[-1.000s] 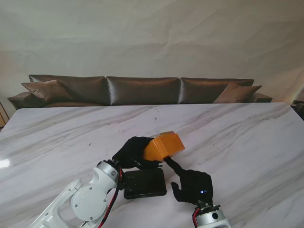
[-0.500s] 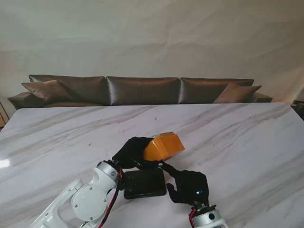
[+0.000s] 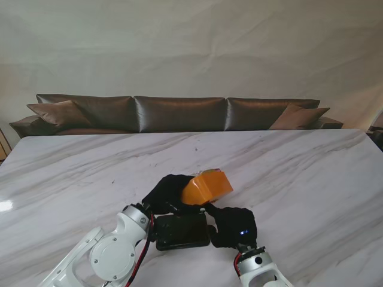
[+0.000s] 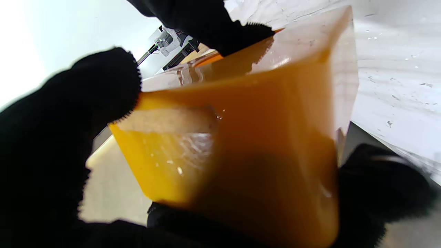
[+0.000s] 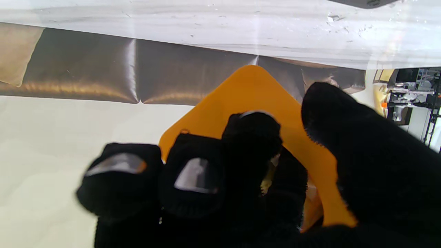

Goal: Refill a tissue box and feed the first sheet

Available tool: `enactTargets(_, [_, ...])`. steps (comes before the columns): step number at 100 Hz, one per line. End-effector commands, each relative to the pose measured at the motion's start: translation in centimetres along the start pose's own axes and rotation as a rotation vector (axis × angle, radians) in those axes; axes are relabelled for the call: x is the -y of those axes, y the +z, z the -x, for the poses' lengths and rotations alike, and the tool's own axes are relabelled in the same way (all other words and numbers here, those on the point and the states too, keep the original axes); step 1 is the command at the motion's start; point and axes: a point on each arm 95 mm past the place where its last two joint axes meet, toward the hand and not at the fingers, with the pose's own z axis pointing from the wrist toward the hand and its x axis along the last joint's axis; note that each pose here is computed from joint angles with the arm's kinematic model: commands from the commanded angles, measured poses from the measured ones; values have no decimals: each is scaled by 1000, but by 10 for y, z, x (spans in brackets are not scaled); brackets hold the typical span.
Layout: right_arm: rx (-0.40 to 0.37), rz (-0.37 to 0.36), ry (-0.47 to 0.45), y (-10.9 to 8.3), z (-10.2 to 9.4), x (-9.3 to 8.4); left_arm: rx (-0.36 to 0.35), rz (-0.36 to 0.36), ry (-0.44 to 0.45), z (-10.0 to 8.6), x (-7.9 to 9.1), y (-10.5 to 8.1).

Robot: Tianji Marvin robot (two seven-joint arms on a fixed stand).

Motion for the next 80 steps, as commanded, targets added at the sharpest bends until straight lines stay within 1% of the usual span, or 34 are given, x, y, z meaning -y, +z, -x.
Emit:
enactTargets(1, [7,-36,-21,-3,6,8,-18,3,-9,-8,0,-1])
enactTargets(25, [26,-49,-61,-9,17,6,-13,-1,-13,-5,0,-1])
enactTargets(50, [43,-51,-75,-14,26,1,-19,3,-16,-3,-1,1])
enactTargets(65, [45,-46,-85,-17,28,-2,-17,4,-15,-1,-2,1])
enactTargets(80, [44,-32,-89,-18,28,-10,-14,6,-9,-1,-2,1])
